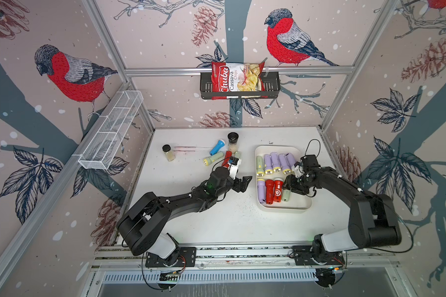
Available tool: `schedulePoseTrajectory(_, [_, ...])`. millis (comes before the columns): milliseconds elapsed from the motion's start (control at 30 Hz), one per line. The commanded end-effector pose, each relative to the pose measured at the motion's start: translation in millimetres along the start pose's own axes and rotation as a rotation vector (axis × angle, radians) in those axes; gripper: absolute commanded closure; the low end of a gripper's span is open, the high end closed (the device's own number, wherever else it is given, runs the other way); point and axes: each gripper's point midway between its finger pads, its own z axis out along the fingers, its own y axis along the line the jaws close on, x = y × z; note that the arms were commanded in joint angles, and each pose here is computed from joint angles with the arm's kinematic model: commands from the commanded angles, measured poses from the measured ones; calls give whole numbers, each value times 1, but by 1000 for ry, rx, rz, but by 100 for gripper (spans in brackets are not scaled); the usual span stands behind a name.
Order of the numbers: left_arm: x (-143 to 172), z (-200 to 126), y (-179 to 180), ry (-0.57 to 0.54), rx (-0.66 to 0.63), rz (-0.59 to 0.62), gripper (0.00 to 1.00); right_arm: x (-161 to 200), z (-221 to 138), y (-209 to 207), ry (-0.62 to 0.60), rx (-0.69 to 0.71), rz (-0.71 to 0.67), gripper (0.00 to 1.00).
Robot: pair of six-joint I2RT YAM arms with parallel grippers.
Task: Put the flashlights into the storage boxes
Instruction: Place the flashlight at the storage box, then move the flashlight at the center of the board.
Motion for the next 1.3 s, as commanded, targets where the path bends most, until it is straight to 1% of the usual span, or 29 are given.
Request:
schedulePoseTrajectory(0, [-7,-2,0,-19,-9,-7,15,-1,-8,2,-9,18,-8,41])
schedulePoseTrajectory(200, [-9,-7,5,-24,-46,-25,15,-17,-31,19,-96,40,-72,41])
schedulePoseTrajectory(333, [-12,-12,11,-31,-79,-46,15,-35,-48,46,-213,34,-154,41])
schedulePoseTrajectory(433, [-13,-16,16,-17,-100,-72,15,-43,-59,76,-299,-9,-234,41])
schedulePoseTrajectory(533, [-11,-19,27,6,-127,-131,15,-44,-65,111,-364,-63,-325,41])
schedulePoseTrajectory(667, [-3,-25,53,44,-166,-279,15,-40,-67,151,-419,-125,-419,41])
schedulePoseTrajectory(767, [2,-30,68,67,-198,-346,15,-37,-62,173,-427,-158,-459,41])
schedulePoseTrajectory(933, [8,-39,84,90,-271,-343,15,-30,-47,202,-393,-180,-521,41])
schedulePoseTrajectory(1100, [10,-51,98,105,-356,-309,16,-26,-26,224,-347,-158,-589,41])
schedulePoseTrajectory(1267, [13,-63,116,134,-433,-316,16,-31,-6,234,-287,-135,-595,41])
